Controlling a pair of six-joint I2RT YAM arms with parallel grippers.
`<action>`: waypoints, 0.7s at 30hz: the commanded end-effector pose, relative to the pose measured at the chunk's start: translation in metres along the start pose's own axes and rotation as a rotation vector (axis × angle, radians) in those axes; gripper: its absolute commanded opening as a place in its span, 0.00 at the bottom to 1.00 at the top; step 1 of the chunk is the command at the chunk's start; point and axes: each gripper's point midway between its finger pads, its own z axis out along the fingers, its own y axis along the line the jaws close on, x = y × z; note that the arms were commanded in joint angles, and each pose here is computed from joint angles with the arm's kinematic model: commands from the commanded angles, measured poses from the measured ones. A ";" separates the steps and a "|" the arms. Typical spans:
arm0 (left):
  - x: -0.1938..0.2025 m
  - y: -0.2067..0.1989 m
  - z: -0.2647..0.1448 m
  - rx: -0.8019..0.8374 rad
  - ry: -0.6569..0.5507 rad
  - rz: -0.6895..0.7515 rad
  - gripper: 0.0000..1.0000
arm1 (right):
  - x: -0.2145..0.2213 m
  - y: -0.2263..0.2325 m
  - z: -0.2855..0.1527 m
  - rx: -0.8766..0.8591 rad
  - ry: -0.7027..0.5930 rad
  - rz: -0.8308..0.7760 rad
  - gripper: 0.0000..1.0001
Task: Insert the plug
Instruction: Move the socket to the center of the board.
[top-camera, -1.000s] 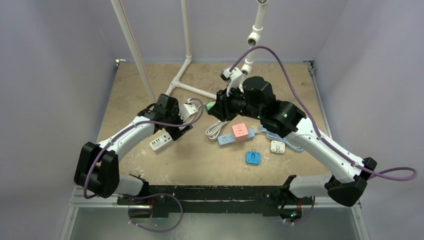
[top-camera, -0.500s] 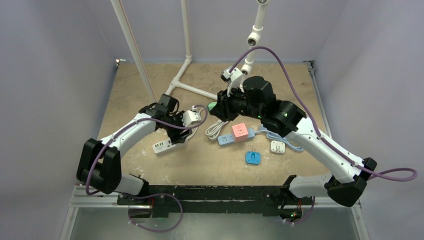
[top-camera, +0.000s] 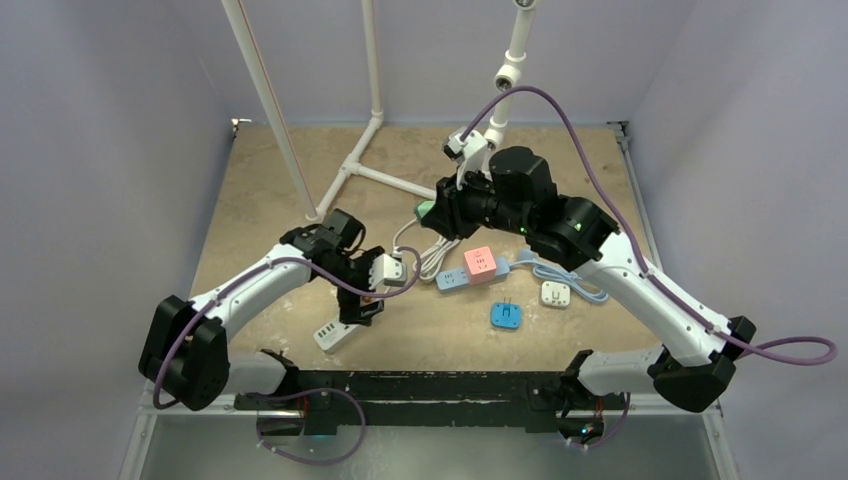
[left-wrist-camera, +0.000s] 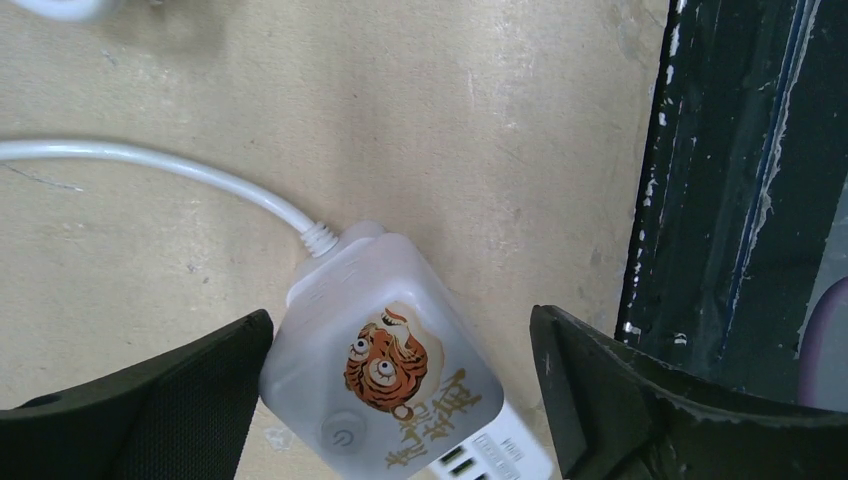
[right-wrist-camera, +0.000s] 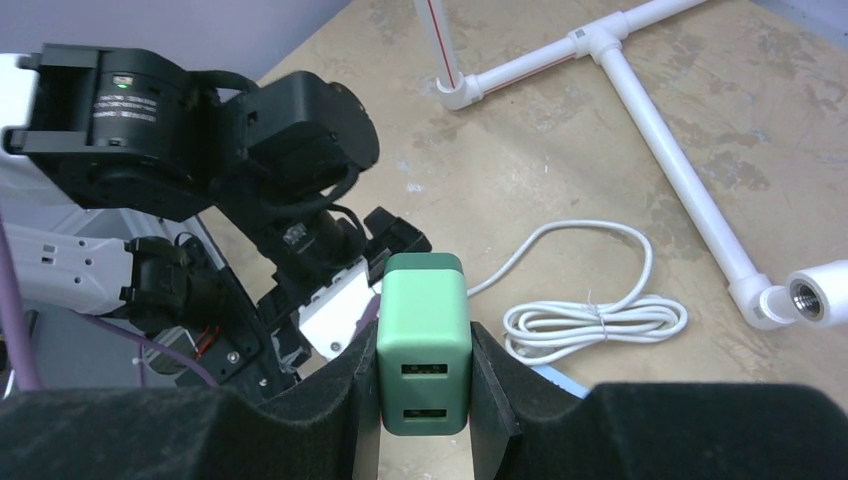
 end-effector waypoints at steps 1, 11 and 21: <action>-0.021 0.008 -0.017 -0.083 -0.078 0.069 0.99 | -0.019 0.003 -0.004 -0.010 -0.037 -0.022 0.00; -0.067 0.013 -0.076 -0.250 -0.196 0.073 0.99 | -0.005 -0.002 0.008 0.002 0.032 -0.042 0.00; -0.052 0.040 -0.105 -0.471 -0.187 -0.071 0.99 | 0.092 -0.042 0.024 0.163 0.388 -0.034 0.00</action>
